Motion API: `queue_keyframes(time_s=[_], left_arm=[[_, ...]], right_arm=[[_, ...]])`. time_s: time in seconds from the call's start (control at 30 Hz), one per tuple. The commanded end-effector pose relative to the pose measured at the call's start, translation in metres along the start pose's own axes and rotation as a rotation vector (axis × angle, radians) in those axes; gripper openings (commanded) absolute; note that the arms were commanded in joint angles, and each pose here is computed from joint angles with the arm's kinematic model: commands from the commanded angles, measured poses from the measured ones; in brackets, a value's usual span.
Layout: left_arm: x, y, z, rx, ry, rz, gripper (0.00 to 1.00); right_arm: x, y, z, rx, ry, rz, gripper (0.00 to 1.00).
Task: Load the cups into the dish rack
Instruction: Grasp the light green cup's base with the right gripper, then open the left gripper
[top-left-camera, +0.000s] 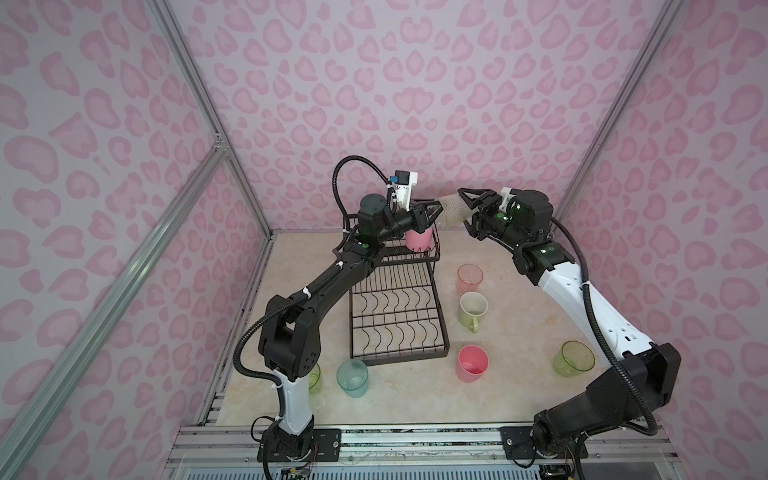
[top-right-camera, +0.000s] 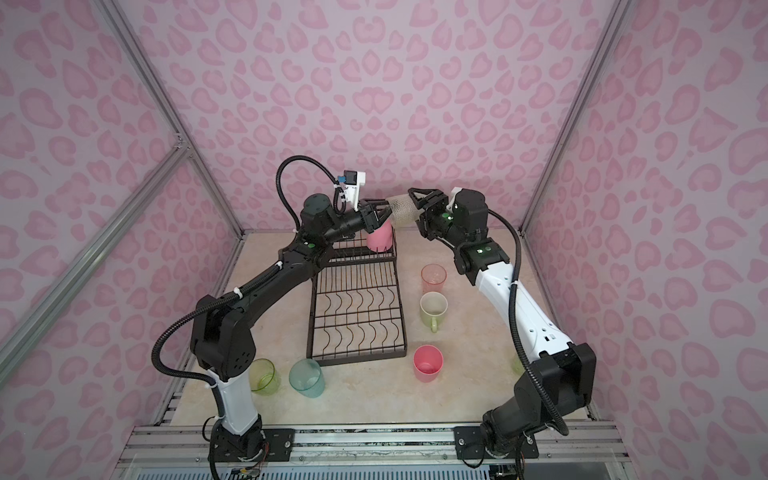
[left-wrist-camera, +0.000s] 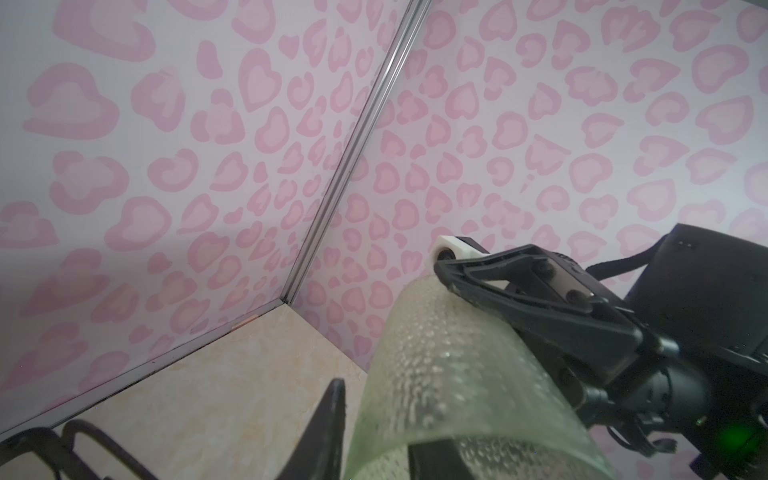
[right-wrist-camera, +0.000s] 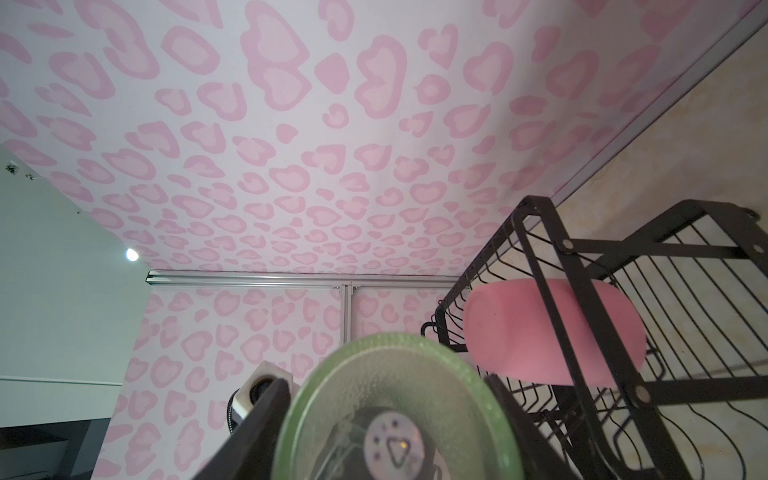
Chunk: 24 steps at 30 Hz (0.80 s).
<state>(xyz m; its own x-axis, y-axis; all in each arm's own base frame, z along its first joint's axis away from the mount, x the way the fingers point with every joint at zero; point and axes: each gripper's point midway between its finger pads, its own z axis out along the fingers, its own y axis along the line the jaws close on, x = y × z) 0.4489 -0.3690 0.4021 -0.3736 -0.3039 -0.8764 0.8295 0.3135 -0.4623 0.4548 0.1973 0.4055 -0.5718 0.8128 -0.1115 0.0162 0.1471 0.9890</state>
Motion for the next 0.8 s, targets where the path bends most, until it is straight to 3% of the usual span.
queue_keyframes(time_s=[0.0, 0.17, 0.37, 0.63, 0.77], left_arm=[[-0.011, -0.003, -0.003, -0.012, -0.027, 0.033, 0.38], [-0.018, 0.021, -0.022, -0.172, -0.032, -0.037, 0.66], [-0.034, 0.032, -0.057, -0.293, -0.042, -0.076, 0.83], [-0.041, 0.050, -0.103, -0.436, -0.035, -0.128, 0.91], [-0.043, 0.062, -0.134, -0.520, -0.051, -0.136, 0.92]], right_arm=[[-0.009, 0.011, -0.003, -0.036, -0.054, -0.058, 0.55], [-0.015, -0.006, -0.002, -0.002, -0.097, -0.107, 0.56], [-0.023, -0.012, -0.002, 0.026, -0.155, -0.219, 0.56], [-0.016, -0.005, -0.003, 0.092, -0.232, -0.447, 0.57], [0.002, 0.021, -0.001, 0.094, -0.256, -0.607, 0.57]])
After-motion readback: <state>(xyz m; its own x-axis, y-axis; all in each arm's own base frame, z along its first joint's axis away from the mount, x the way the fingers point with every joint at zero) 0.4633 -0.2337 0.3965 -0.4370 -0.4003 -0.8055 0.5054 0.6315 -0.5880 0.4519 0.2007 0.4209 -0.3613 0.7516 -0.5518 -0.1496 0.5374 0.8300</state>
